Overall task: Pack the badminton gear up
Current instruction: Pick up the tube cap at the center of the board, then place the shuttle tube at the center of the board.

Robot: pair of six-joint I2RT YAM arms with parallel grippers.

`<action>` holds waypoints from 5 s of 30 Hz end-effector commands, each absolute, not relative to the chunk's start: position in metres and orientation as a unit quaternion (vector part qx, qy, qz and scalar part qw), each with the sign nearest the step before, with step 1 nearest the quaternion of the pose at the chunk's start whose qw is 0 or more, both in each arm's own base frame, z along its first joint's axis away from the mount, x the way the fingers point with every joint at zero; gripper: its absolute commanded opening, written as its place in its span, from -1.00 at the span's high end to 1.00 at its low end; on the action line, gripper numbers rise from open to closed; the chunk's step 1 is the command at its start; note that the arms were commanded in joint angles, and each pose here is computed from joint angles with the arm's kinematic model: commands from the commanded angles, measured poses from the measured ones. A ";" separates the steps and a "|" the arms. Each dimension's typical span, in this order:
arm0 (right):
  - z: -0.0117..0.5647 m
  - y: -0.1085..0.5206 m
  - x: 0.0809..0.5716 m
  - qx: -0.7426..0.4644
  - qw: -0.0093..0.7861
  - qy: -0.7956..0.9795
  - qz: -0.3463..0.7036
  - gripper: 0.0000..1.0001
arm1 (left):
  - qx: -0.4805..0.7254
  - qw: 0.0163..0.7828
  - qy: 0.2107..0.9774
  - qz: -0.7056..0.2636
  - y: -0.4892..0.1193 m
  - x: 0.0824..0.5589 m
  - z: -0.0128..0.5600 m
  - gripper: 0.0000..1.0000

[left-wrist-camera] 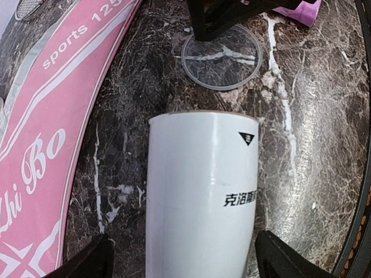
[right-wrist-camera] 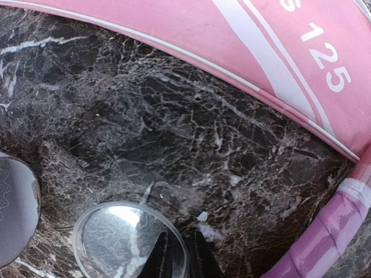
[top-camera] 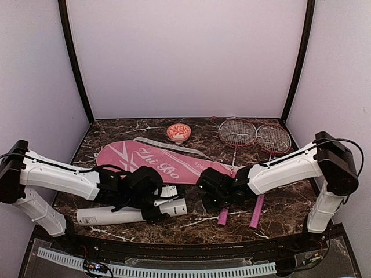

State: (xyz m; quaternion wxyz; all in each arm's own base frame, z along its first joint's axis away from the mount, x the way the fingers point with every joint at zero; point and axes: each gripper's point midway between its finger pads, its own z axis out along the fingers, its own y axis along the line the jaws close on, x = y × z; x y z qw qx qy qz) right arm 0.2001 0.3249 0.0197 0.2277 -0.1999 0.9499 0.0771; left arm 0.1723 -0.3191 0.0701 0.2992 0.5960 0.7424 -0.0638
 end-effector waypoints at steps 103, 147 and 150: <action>0.237 0.381 0.175 -0.134 0.376 0.825 0.400 1.00 | 0.536 0.489 0.663 -0.182 -0.310 0.159 0.193 -0.28; 0.226 0.409 0.159 -0.182 0.350 0.816 0.423 1.00 | 0.534 0.493 0.659 -0.194 -0.313 0.158 0.197 -0.28; 0.225 0.409 0.158 -0.187 0.351 0.816 0.419 1.00 | 0.534 0.493 0.659 -0.194 -0.313 0.158 0.197 -0.29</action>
